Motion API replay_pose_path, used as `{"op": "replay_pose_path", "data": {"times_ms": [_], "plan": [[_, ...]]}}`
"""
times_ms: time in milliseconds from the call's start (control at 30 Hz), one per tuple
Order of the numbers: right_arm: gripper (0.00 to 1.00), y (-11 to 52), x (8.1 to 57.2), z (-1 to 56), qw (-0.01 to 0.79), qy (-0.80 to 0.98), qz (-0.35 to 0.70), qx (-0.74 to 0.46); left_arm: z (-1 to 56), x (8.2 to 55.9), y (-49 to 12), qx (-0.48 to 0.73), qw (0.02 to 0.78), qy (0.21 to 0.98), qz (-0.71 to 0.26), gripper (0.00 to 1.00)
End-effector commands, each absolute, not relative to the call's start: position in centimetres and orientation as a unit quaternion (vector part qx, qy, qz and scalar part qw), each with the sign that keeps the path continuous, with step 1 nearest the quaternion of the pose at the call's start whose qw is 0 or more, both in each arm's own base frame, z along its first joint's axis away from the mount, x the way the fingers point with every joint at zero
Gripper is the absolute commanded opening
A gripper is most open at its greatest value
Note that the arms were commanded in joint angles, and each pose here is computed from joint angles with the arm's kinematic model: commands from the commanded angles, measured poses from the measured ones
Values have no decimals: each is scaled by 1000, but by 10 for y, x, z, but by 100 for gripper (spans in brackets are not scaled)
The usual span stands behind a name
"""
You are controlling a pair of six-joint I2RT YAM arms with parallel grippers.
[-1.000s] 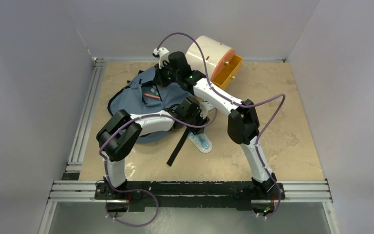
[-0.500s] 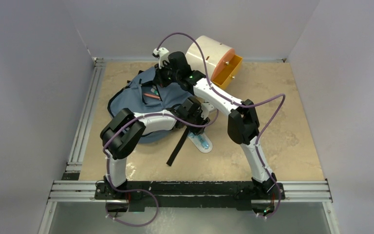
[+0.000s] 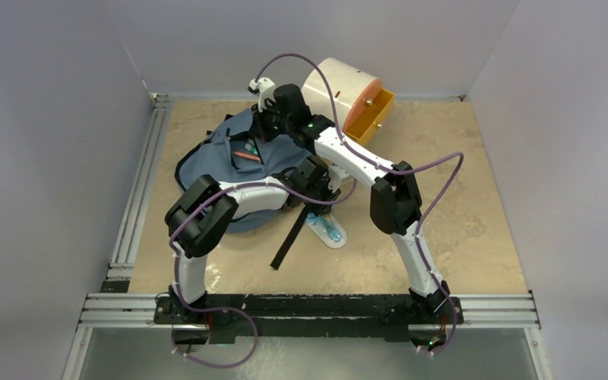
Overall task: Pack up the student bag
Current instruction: Pick up the stationery from the center of the board.
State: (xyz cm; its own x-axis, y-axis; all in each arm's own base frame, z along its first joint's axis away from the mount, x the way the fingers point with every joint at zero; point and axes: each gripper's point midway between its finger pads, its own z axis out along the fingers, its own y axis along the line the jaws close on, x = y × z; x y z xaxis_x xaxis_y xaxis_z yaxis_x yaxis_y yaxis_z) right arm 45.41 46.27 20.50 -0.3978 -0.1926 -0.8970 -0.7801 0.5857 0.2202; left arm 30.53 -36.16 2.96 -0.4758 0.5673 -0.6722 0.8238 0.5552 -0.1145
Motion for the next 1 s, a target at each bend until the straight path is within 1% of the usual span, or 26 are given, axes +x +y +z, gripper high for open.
{"op": "replay_pose_path", "data": {"times_ms": [0, 200, 333, 467, 567, 733, 867, 967], "plan": [[0, 465, 458, 239, 485, 736, 345, -321, 73, 313, -375, 417, 334, 811, -238, 12], [0, 466, 459, 239, 486, 736, 347, -319, 99, 313, -371, 414, 355, 803, -240, 12], [0, 466, 459, 239, 485, 736, 349, -317, 102, 305, -366, 417, 345, 805, -242, 12], [0, 466, 459, 240, 486, 736, 349, -316, 104, 289, -363, 425, 331, 800, -264, 12], [0, 466, 458, 241, 487, 736, 349, -315, 106, 269, -362, 404, 313, 808, -294, 12], [0, 465, 457, 241, 486, 736, 352, -312, 112, 241, -349, 337, 305, 822, -343, 12], [0, 465, 456, 242, 488, 735, 353, -311, 134, 220, -336, 305, 318, 814, -379, 12], [0, 464, 456, 243, 487, 735, 356, -309, 144, 219, -320, 280, 341, 819, -368, 12]]}}
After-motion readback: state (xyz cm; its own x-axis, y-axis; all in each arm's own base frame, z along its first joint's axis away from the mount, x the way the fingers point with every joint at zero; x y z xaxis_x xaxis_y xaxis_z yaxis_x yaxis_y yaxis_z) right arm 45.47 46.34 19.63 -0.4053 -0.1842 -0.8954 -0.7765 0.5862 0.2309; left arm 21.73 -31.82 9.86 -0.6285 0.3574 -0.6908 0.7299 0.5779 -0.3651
